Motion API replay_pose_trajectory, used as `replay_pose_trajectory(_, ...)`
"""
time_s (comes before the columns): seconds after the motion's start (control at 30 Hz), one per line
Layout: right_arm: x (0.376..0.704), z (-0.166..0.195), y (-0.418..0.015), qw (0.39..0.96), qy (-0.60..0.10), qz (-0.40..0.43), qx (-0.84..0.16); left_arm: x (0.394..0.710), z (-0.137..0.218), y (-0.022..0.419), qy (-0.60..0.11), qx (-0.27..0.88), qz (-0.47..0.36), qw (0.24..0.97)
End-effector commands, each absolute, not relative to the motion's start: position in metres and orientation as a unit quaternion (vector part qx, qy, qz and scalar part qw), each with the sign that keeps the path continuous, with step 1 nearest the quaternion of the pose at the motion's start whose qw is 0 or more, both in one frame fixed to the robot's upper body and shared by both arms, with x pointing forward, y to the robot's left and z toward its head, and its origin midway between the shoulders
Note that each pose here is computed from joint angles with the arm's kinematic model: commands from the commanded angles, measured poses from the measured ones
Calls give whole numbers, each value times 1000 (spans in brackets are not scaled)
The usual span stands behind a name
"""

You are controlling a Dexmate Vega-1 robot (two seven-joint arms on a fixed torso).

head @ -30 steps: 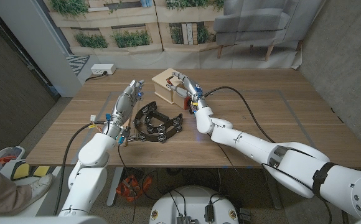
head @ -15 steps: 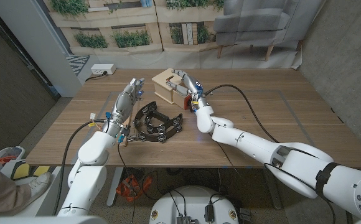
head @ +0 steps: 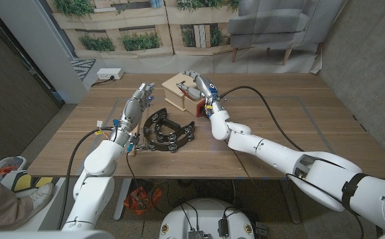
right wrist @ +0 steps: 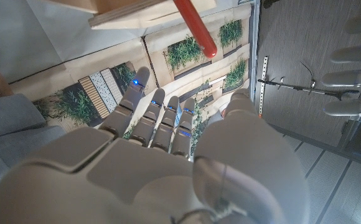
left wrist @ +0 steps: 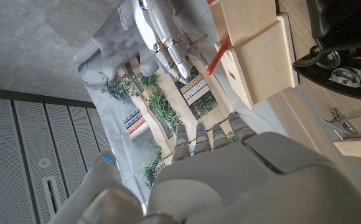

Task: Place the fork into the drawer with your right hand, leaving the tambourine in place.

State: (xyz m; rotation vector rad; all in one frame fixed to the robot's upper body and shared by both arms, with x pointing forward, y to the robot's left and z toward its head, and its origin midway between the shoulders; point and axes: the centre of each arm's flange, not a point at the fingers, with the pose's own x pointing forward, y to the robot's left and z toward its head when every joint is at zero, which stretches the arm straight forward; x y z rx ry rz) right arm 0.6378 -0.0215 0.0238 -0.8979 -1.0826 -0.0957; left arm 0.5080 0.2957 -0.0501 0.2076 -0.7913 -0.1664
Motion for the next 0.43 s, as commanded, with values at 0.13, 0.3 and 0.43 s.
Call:
replay_pose_trajectory(0.13,630,38,-33,759,-506,-60,-406,506,-50,291,-383,101,-79,915)
replay_pose_trajectory(0.3,629,37,-38,759,-502,-62,-410,509,-49,287,-383,102,-84,914)
replay_pose_trajectory(0.43,628,37,-43,760,-500,-63,-411,509,-50,282,-384,99,-85,914)
